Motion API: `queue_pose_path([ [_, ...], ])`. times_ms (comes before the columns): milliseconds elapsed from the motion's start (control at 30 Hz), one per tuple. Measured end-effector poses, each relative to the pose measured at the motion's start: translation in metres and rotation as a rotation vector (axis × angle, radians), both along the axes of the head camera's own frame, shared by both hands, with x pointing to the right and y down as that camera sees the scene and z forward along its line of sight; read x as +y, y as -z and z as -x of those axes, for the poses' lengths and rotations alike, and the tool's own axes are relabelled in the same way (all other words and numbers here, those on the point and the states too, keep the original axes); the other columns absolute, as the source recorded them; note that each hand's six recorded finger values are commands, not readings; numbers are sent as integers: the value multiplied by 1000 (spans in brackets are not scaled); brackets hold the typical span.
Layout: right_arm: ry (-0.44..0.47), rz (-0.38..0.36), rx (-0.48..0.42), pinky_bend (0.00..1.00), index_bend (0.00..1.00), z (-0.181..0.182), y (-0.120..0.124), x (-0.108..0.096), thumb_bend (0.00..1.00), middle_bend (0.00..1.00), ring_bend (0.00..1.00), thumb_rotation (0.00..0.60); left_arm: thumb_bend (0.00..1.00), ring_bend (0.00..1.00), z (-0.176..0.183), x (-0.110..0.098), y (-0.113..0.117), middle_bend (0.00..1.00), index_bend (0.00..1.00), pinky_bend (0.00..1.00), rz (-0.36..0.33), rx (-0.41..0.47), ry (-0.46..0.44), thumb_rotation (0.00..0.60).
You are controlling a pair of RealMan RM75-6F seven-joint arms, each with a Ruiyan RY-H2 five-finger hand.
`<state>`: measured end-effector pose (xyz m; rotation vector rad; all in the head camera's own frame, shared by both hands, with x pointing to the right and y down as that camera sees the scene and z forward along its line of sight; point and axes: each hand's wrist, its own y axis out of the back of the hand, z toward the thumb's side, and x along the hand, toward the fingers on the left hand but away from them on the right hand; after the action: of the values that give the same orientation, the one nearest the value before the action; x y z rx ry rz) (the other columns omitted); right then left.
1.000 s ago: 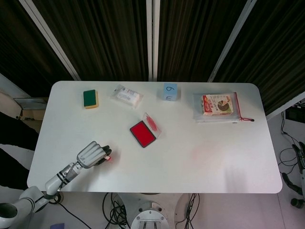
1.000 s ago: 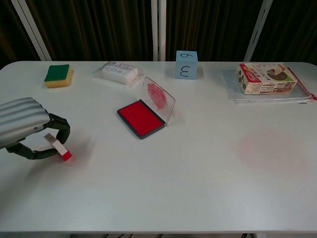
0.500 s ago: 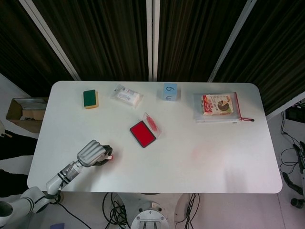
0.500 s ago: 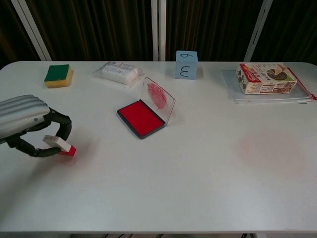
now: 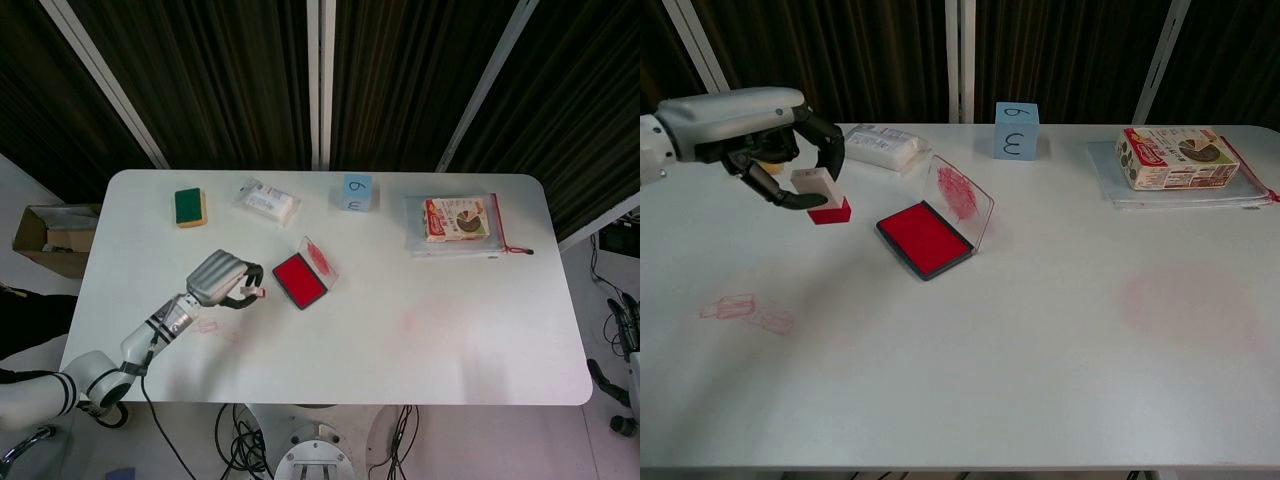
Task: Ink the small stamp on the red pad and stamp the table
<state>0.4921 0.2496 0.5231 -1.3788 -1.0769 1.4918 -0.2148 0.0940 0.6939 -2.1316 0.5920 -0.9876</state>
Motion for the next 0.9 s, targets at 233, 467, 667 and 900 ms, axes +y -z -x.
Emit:
queue_pose_path([
  [233, -21, -14, 6, 0, 0, -7, 8, 4, 180, 0, 0, 600, 417, 1000, -41, -28, -23, 688, 668, 1000, 73, -34, 37, 600],
  [467, -40, -14, 5, 0, 0, -17, 10, 7, 180, 0, 0, 600, 419, 1000, -63, -28, -54, 681, 660, 1000, 103, -72, 65, 600],
  [667, -38, -4, 4, 0, 0, -17, 6, 6, 183, 0, 0, 600, 425, 1000, -78, -22, -68, 672, 650, 1000, 118, -69, 87, 600],
  [900, -40, 5, 9, 0, 0, -18, 4, 6, 183, 0, 0, 600, 431, 1000, -98, -19, -78, 672, 649, 1000, 127, -55, 88, 600],
])
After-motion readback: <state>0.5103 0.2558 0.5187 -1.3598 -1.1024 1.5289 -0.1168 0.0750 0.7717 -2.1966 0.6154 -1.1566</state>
